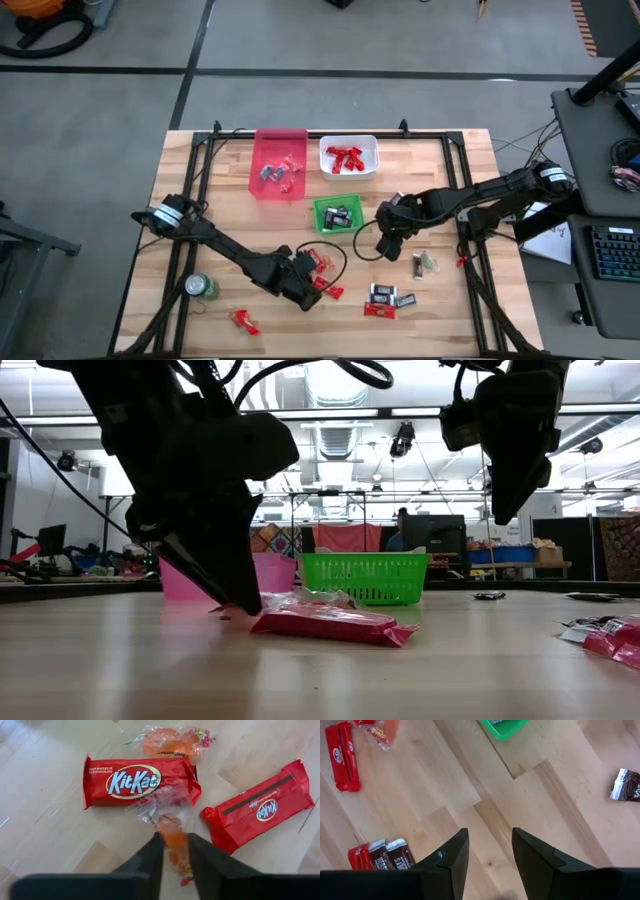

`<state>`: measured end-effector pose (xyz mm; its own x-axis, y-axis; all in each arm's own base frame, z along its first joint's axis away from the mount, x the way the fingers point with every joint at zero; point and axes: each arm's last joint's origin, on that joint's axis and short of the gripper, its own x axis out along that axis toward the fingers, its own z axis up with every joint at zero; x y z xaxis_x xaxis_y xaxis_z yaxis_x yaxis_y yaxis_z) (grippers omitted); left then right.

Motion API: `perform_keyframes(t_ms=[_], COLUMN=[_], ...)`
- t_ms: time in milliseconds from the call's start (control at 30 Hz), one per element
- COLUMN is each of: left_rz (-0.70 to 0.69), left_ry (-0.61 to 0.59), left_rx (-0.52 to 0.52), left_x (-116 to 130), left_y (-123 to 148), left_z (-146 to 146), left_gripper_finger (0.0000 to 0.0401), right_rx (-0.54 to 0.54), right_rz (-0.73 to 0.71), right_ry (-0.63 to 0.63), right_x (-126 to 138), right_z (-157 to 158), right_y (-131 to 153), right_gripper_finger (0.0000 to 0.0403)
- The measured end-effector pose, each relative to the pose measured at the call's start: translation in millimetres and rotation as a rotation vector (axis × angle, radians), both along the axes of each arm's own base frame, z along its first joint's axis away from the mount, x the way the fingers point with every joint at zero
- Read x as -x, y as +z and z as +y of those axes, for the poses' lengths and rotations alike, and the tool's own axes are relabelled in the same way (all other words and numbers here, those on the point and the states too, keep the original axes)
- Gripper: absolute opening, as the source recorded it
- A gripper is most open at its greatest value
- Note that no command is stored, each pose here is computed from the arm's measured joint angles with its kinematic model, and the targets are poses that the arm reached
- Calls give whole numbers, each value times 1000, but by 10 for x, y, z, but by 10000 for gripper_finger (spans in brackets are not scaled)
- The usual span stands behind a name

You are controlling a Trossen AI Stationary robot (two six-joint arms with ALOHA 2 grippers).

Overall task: Sort candy
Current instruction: Put the orange candy into the red bin

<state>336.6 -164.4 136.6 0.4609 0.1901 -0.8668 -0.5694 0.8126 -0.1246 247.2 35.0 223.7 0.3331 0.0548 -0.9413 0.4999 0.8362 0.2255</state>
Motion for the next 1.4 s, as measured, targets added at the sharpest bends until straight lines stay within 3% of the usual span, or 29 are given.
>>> perform_keyframes(t_ms=[133, 333, 600, 800, 1000, 1200, 1400], left_rz=[7, 4, 29, 95, 201, 240, 187], left_ry=[-5, -29, -25, 1, 42, 122, 222], left_rx=[1, -34, -210, -369, -458, -416, -394], left_x=[24, 134, 398, 476, 543, 697, 849], left_y=[38, 308, 851, 1130, 1085, 904, 756], left_z=[-1, 51, 401, 1016, 1878, 2759, 3365], left_gripper_finger=[8, 2, 0, 0, 0, 0, 0], right_rx=[12, 38, 165, 316, 350, 376, 385], right_rz=[-4, -35, -97, -114, -105, -100, -123], right_ry=[11, 35, 57, 33, -10, -44, -42], right_x=[-2, -27, -75, -95, -106, -110, -135], right_z=[-2, -4, -32, -118, -267, -376, -421], right_y=[0, 6, 23, 37, 40, 43, 56], right_gripper_finger=[141, 141, 141, 141, 141, 141, 141])
